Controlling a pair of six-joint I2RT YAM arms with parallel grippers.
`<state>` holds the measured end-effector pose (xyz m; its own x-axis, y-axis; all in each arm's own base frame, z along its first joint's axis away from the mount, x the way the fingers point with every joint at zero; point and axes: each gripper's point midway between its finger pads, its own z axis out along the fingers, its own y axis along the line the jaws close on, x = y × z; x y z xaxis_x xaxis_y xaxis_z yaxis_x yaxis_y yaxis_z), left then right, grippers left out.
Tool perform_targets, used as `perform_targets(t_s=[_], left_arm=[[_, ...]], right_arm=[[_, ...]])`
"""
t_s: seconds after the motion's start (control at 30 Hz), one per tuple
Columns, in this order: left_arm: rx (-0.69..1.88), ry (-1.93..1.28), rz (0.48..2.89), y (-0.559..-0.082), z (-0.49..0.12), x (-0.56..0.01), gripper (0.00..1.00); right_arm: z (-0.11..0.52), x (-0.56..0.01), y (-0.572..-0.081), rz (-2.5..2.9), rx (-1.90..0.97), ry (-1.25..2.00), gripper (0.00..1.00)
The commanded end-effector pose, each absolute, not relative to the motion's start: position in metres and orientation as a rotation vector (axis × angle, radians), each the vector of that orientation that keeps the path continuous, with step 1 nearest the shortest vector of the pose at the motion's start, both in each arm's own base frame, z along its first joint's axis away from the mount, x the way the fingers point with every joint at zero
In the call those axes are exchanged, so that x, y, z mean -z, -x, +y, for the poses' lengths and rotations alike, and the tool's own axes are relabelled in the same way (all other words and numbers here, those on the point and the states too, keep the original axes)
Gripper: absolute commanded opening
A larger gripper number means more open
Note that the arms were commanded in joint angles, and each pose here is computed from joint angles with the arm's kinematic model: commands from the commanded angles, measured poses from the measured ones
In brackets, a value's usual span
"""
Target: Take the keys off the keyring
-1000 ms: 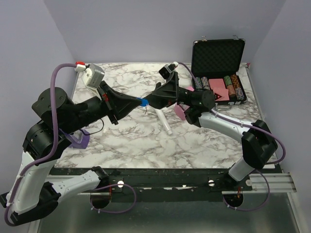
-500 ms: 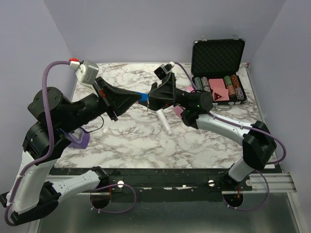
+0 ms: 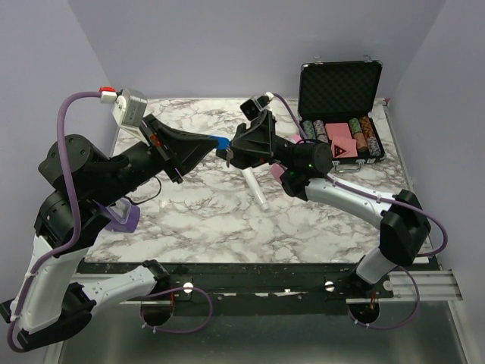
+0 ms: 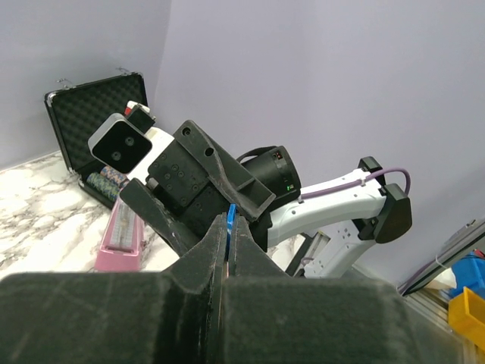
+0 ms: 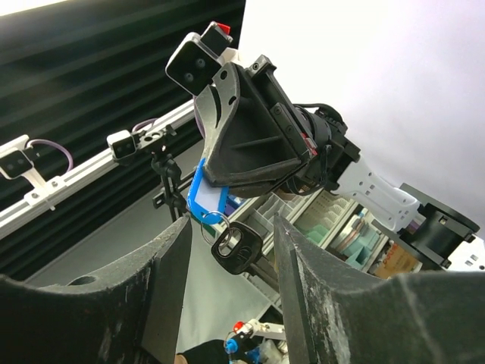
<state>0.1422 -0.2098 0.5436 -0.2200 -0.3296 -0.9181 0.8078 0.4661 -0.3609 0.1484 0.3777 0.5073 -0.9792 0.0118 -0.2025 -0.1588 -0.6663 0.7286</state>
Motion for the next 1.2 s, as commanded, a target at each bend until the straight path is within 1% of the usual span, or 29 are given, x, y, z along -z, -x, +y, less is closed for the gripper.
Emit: perform_targets(t_s=[0.0, 0.33, 0.4, 0.53, 0.63, 0.67, 0.7, 0.73, 0.87, 1.17], left_arm=[[1.109, -0.422, 1.399, -0.142, -0.205, -0.556, 0.00], [1.104, -0.418, 1.392, -0.140, -0.202, -0.557, 0.00], [1.103, -0.420, 1.391, -0.139, -0.201, -0.556, 0.00], [1.097, -0.421, 1.395, -0.139, -0.200, -0.554, 0.00], [1.093, -0.422, 1.401, -0.139, -0.199, -0.551, 0.00], [1.098, -0.427, 1.397, -0.138, -0.199, -0.551, 0.00], [1.103, -0.432, 1.390, -0.136, -0.199, -0.552, 0.00], [1.109, -0.440, 1.384, -0.134, -0.200, -0.553, 0.00], [1.113, -0.459, 1.369, -0.129, -0.198, -0.554, 0.00], [1.114, -0.460, 1.372, -0.131, -0.200, -0.550, 0.00]], right_arm=[[0.300, -0.554, -0.084, 0.582, -2.771, 0.617, 0.54], [0.300, -0.555, -0.086, 0.575, -2.784, 0.595, 0.43], [0.300, -0.556, -0.087, 0.572, -2.786, 0.587, 0.43], [0.300, -0.555, -0.089, 0.572, -2.793, 0.564, 0.38], [0.300, -0.554, -0.091, 0.577, -2.798, 0.549, 0.38], [0.300, -0.554, -0.090, 0.579, -2.800, 0.549, 0.39], [0.299, -0.554, -0.090, 0.574, -2.794, 0.555, 0.46], [0.299, -0.555, -0.090, 0.575, -2.795, 0.555, 0.50], [0.298, -0.557, -0.088, 0.564, -2.793, 0.569, 0.60], [0.298, -0.560, -0.084, 0.546, -2.780, 0.595, 0.60]])
